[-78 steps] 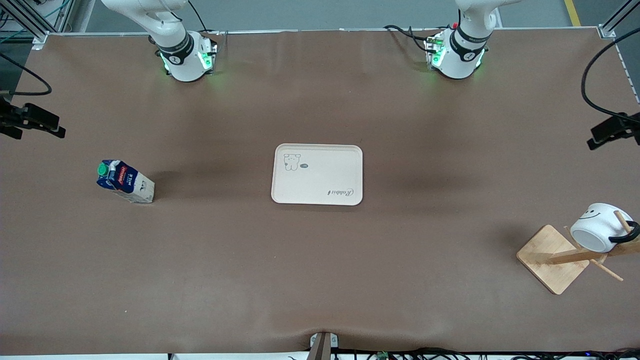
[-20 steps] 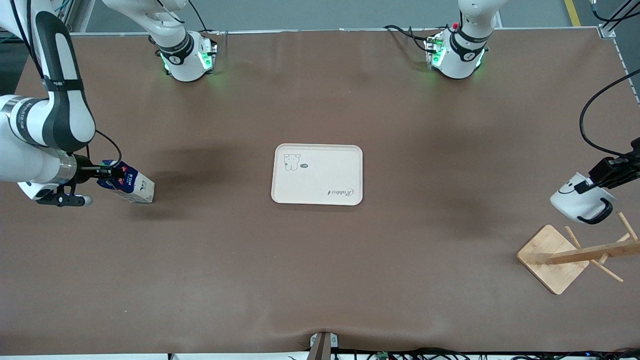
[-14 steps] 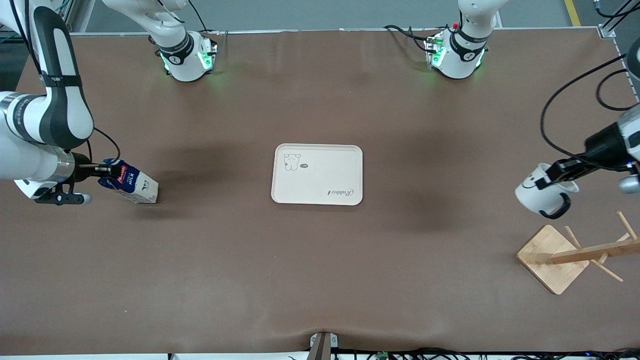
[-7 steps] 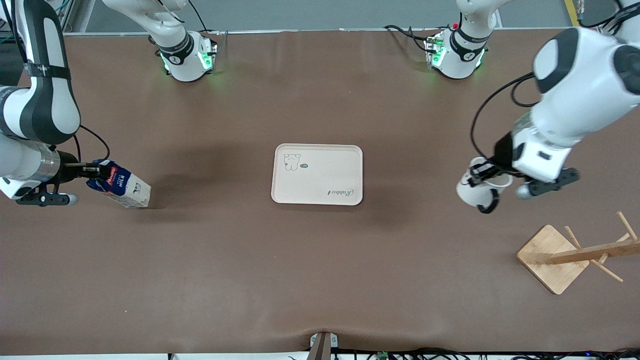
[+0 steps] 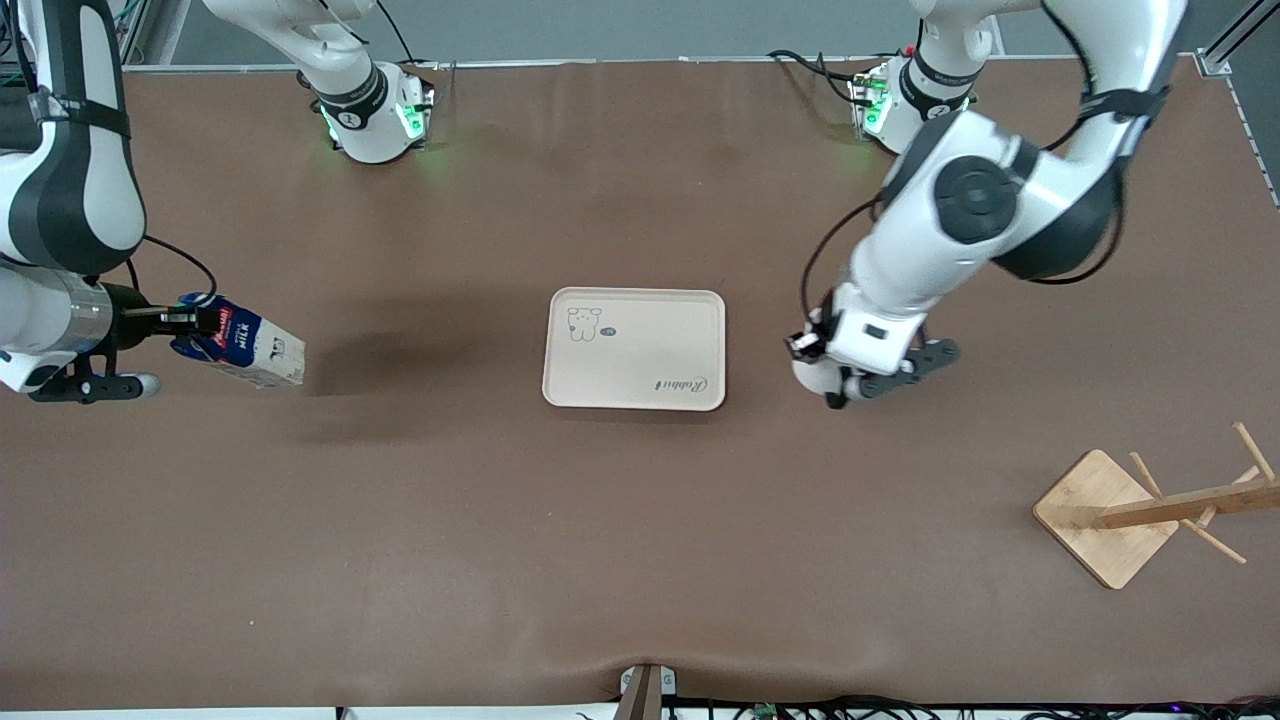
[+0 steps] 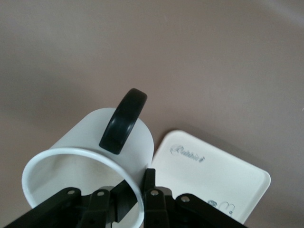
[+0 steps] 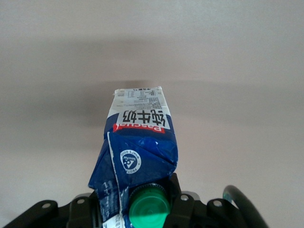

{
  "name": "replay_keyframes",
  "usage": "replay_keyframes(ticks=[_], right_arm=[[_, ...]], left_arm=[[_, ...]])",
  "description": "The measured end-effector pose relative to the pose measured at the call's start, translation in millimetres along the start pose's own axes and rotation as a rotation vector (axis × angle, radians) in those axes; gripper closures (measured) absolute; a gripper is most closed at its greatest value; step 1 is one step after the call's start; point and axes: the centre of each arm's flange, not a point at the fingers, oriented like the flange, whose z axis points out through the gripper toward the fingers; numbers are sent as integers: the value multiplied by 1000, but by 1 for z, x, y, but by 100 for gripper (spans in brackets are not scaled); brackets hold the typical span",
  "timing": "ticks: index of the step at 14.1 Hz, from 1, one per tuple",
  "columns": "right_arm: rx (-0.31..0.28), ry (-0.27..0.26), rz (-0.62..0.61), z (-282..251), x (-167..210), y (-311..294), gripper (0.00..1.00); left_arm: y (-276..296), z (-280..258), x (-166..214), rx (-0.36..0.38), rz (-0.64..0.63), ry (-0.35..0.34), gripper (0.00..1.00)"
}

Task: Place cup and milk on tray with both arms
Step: 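Lower the mug onto the tray with the left gripper while the right gripper carries milk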

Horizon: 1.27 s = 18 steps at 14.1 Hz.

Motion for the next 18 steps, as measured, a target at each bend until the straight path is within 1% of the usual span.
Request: replay_keyframes(ticks=[2, 3, 5, 7, 11, 13, 15, 18], right_arm=[[5, -45, -7, -6, -6, -5, 50], [3, -60, -17, -13, -9, -11, 50], [-9, -68, -53, -33, -13, -35, 50], [-24, -59, -88, -51, -16, -60, 50], [-31, -81, -109, -60, -22, -74, 50], [-34, -73, -114, -64, -22, -79, 50], [-33, -45, -113, -76, -24, -91, 50], [-24, -26, -98, -83, -26, -127, 50]], left_arm=[[24, 31, -30, 37, -22, -23, 91], [33, 47, -44, 58, -40, -30, 91], [47, 76, -65, 90, -93, -59, 91], [59, 98, -80, 107, -134, -90, 91], [83, 139, -102, 104, -212, -144, 91], [87, 158, -102, 96, -242, -167, 91], [85, 174, -100, 108, -257, -183, 91], [82, 191, -99, 135, -263, -178, 91]])
